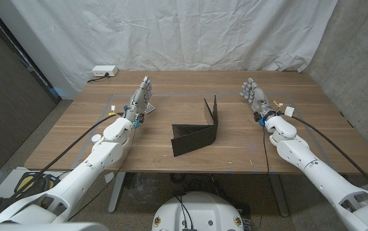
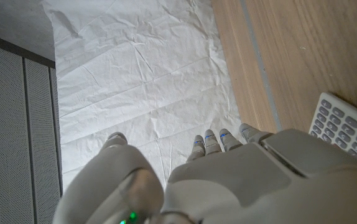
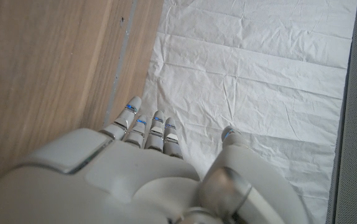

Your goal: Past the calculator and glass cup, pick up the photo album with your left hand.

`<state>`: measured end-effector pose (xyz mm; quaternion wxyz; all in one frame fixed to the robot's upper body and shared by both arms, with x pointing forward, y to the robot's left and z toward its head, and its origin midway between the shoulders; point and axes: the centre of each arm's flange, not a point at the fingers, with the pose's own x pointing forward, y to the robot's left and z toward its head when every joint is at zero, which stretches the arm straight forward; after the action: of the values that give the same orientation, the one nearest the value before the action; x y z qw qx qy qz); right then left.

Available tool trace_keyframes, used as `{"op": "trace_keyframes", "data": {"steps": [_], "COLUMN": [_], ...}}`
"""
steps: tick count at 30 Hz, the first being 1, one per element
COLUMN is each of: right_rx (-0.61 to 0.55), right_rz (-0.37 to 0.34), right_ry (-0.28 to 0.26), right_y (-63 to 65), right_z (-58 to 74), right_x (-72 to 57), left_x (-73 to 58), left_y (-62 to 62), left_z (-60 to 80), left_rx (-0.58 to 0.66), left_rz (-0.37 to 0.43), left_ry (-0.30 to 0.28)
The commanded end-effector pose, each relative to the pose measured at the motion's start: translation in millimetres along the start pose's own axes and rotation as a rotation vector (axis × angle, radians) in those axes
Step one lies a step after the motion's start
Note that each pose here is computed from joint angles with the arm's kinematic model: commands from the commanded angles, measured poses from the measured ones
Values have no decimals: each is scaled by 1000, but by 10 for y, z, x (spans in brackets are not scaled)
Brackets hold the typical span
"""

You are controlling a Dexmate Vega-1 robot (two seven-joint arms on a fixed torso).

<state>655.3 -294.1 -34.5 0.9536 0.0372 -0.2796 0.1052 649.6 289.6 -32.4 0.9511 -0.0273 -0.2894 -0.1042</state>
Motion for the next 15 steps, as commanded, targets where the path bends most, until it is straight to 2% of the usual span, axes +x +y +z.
{"op": "trace_keyframes", "data": {"steps": [1,6,7,9,15], "right_rx": [31,27,26,26,20], "right_rz": [0,-2,-2,-2,-9], "right_ry": [17,19,20,18,16], "right_y": [-2,11,16,26,40], "right_z": [-50,-46,-46,-41,-31], "right_x": [-30,-41,-44,-54,-84], "left_x": [-31,-18,6,14,61], "left_y": [-12,1,28,37,56], "left_z": [-2,4,28,66,219], "left_rx": [-12,-15,-3,16,41], "left_rz": [-14,-35,-68,-53,-76], "left_ry": [0,2,16,12,-14]}}
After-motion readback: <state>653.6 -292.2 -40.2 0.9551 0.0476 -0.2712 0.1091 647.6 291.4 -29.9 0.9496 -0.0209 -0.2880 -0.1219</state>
